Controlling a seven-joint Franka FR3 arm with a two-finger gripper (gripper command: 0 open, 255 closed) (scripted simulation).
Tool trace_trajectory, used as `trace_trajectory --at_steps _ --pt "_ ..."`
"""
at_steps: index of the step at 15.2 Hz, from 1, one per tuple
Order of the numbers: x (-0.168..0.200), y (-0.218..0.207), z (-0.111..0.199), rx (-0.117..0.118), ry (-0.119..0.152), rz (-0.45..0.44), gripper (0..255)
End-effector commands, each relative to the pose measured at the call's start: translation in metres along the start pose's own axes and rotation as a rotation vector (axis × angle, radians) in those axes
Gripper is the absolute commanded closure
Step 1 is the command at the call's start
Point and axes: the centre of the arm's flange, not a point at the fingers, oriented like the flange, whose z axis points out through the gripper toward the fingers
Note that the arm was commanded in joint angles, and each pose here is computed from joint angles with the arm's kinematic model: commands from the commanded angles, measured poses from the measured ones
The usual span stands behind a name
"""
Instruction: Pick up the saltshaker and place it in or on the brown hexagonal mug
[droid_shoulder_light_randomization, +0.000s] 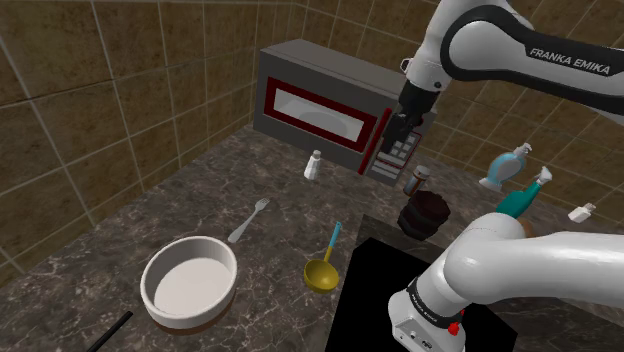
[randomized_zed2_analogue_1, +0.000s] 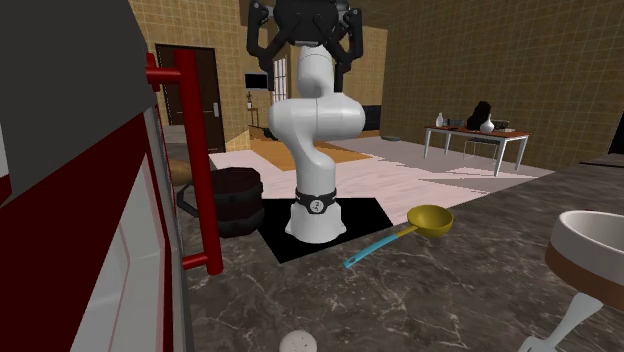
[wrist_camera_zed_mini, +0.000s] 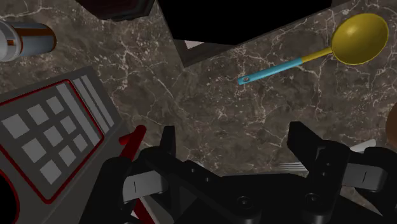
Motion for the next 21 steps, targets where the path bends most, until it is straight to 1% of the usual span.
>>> trace_trajectory --at_steps 1,11,21 --pt "0.0 0.0 0.0 0.0 0.0 0.0 0" --pt "0.08 0.011 0.091 -0.006 0.1 0.021 0" --pt "0.168 0.025 0.174 -0.012 0.2 0.041 0"
